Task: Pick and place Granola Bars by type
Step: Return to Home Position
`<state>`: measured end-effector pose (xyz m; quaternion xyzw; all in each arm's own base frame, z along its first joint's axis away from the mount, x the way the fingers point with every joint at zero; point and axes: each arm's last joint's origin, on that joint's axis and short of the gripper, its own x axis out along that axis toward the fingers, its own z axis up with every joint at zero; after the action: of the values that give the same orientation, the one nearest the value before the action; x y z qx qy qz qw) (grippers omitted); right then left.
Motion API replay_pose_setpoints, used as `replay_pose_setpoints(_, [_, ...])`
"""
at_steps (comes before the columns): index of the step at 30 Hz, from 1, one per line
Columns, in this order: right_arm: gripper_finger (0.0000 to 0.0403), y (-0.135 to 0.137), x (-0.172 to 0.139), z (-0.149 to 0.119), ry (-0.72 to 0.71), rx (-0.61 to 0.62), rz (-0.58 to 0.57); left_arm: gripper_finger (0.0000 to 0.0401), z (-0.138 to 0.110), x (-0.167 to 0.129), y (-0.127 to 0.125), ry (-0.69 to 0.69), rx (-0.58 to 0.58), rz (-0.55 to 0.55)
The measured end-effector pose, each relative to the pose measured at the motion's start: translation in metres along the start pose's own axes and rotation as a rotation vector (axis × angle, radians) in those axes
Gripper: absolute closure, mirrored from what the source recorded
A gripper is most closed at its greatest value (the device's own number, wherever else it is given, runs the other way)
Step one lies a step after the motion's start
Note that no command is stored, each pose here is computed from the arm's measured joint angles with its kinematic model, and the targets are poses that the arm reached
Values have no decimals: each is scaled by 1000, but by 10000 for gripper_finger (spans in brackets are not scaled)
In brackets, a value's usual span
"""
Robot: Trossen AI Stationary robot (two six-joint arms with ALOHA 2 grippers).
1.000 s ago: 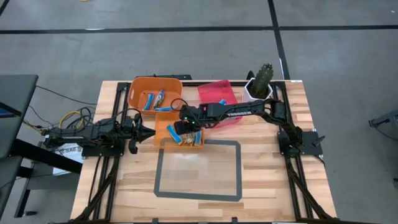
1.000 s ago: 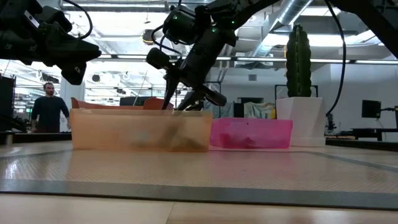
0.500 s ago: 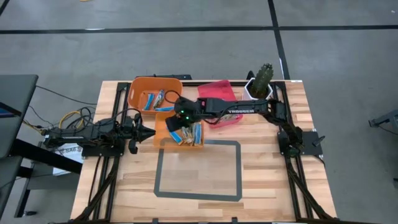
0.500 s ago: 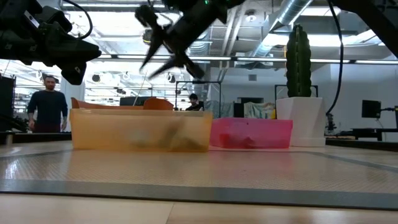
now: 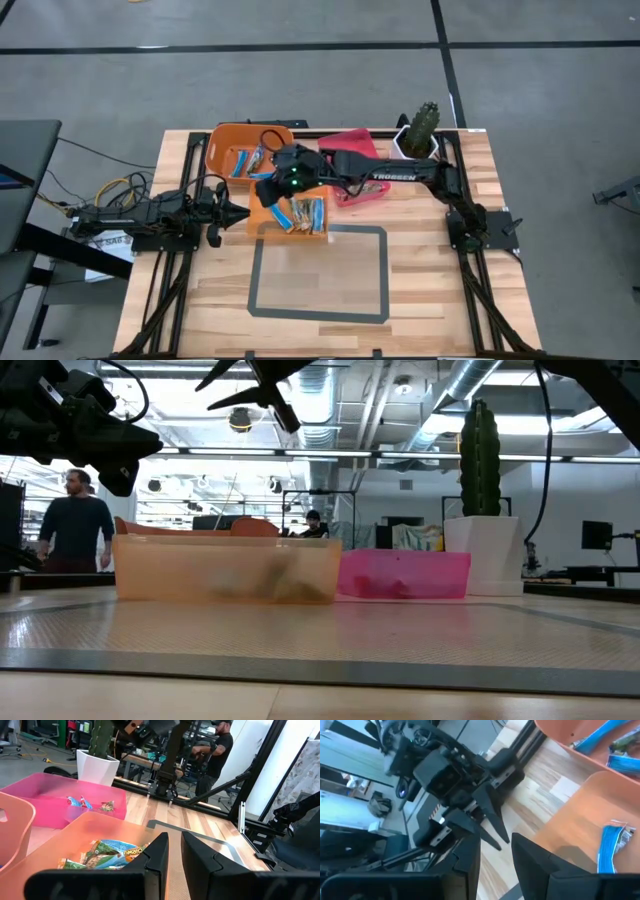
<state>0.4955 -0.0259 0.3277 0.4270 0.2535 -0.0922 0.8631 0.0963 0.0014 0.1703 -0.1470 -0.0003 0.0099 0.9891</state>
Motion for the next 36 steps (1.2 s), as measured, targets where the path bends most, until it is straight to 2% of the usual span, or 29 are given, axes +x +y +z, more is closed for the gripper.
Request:
replay_pose_setpoints(8, [301, 10, 1, -13, 24, -85, 15, 357, 0, 0, 0, -1, 0, 0])
replay_pose_setpoints(23, [301, 31, 5, -62, 150, -366, 35, 357, 0, 0, 0, 0, 0, 0])
replay_pose_setpoints(28, [301, 45, -4, -75, 165, -460, 58, 357, 0, 0, 0, 0, 0, 0])
replay_pose_setpoints(36, [301, 60, -17, -81, 145, -519, 99, 357, 0, 0, 0, 0, 0, -1])
